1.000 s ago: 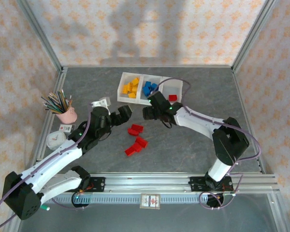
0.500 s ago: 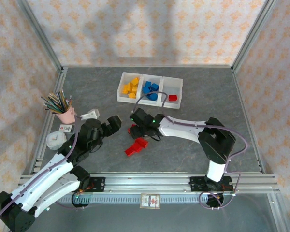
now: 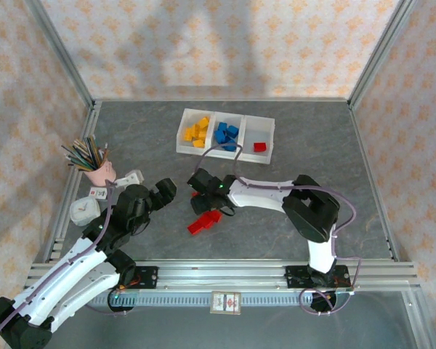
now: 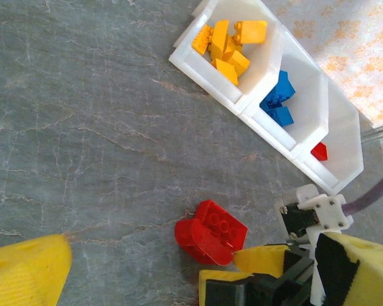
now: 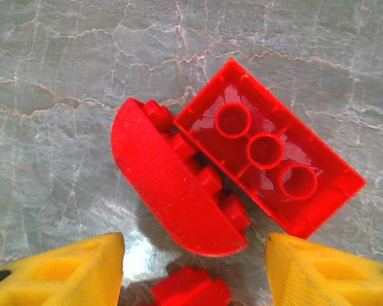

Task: Sort the legos into containers by color
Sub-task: Pick up the lego from the center of the table.

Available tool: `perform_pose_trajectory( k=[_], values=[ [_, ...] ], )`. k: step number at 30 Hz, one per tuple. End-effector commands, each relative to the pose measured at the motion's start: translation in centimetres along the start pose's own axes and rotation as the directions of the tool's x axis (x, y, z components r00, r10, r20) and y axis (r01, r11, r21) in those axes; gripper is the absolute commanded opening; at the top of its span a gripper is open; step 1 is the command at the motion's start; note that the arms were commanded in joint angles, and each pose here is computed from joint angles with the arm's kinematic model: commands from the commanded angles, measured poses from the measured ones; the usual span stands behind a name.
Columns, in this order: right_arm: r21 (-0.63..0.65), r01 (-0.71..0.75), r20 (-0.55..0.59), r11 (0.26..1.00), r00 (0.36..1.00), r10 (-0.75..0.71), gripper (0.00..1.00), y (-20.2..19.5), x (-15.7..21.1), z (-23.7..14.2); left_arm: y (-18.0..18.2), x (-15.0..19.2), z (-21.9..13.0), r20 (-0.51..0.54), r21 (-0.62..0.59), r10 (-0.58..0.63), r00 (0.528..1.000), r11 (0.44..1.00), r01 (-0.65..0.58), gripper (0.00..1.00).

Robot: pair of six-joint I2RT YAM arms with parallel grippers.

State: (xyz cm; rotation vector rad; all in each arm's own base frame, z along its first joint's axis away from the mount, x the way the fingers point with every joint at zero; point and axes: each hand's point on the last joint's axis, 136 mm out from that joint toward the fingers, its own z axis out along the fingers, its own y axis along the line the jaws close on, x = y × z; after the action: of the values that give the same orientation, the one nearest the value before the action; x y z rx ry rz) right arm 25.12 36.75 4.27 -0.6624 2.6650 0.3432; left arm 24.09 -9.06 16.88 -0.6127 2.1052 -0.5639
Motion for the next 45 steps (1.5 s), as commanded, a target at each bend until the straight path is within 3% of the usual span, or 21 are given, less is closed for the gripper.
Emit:
perform_pose_trajectory(
  k=[1,11,28,31,39,45],
  values=[
    [0.0,-0.002,0.02,1.0,1.0,0.002,0.59,0.7,-1.1,0.2,1.0,-0.4,-0.2,0.03,-0.037,-0.014,0.999,0.999,0.015,0.99],
    [0.018,0.016,0.016,1.0,1.0,-0.017,0.54,1.4,-2.6,1.7,1.4,-1.0,-0.9,0.057,-0.05,-0.019,0.998,0.999,0.022,0.99],
    [0.046,0.056,0.008,0.997,0.998,-0.056,0.29,1.5,-3.4,2.5,1.5,-1.2,-1.2,0.071,-0.045,-0.025,0.997,0.999,0.028,0.99],
    [0.027,0.049,0.026,0.998,0.998,-0.049,0.24,1.9,-4.0,1.6,1.3,-1.3,-1.3,0.071,-0.035,-0.027,0.997,0.999,0.029,0.99],
    [-0.094,-0.007,0.116,0.996,0.993,0.018,0.23,2.8,-6.0,-3.5,-0.8,-2.2,-1.7,0.07,0.021,-0.011,0.998,1.0,0.01,0.99],
    [-0.157,-0.134,0.183,0.979,0.97,0.162,0.23,-1.0,-8.1,-7.1,-3.7,-3.1,-1.4,0.056,0.083,0.025,0.998,0.996,-0.03,0.99]
  ],
)
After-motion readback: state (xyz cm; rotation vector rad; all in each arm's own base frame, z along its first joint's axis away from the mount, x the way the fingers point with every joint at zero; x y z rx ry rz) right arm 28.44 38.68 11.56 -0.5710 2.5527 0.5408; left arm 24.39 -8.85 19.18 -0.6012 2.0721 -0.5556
